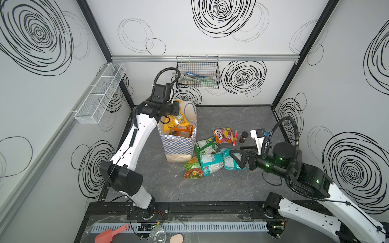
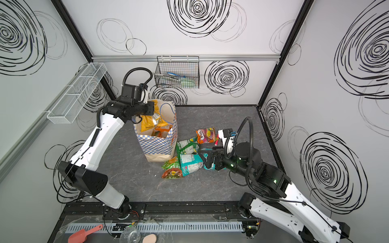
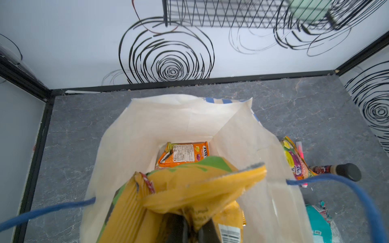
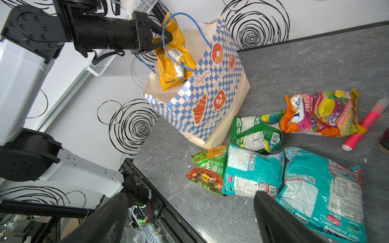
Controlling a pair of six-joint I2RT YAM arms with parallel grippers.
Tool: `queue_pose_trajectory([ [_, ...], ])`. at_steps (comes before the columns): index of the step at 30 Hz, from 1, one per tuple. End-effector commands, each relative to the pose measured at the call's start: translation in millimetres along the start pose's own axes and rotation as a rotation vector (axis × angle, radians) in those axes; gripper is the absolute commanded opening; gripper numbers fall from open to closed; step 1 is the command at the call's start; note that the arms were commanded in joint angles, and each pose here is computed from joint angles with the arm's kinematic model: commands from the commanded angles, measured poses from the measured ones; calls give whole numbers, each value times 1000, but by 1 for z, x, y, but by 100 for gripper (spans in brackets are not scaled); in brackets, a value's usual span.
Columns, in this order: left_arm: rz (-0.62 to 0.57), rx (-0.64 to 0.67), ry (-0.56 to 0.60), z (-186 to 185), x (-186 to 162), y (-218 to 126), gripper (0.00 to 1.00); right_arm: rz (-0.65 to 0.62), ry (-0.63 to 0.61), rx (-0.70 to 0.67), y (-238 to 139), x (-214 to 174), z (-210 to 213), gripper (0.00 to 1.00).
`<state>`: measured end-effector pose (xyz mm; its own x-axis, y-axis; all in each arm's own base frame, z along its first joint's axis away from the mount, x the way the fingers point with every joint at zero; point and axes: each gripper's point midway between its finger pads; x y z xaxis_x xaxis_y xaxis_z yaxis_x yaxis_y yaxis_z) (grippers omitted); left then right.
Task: Take the snacks out of the paper bag
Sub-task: 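Swing the yellow packet over the table beside the candy packet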
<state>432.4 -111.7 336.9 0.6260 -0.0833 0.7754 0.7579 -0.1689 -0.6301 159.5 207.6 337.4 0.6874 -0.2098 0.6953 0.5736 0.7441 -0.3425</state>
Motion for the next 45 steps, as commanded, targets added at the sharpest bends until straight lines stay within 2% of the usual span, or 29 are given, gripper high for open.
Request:
queue_pose_trajectory([
  [1, -174, -16, -13, 0, 42, -43, 0, -18, 1, 24, 1, 3, 5, 97],
  [12, -463, -52, -29, -11, 85, -139, 0, -19, 1, 26, 1, 3, 5, 97],
  [16, -545, -37, 8, -23, 94, -171, 0, -18, 2, 27, 1, 2, 5, 97],
  [21, -607, -84, 45, -50, 100, -202, 0, -16, 4, 31, 1, 1, 5, 97],
  [27, -646, -261, 81, -107, 97, -223, 0, -36, 6, 24, -1, 5, 4, 97],
  [32, -598, -384, 123, -165, 74, -208, 0, -100, 14, -19, -11, 14, -5, 97],
  [39, -433, -442, 203, -234, 27, -144, 0, -209, 49, -82, -35, 24, -24, 97],
  [42, -376, -403, 214, -247, 11, -109, 0, -224, 60, -90, -40, 24, -29, 97],
  [45, -320, -263, 219, -239, 4, -55, 0, -223, 70, -87, -42, 21, -31, 97],
])
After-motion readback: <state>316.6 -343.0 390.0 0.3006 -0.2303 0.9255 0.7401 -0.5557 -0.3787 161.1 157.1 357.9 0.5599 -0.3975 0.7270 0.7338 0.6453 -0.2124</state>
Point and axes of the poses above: each gripper's point midway between its finger pads, its own y axis out along the fingers, its own z axis along the line the jaws close on, x = y × z, and after that the axes turned 6 degrees about y, right-handed
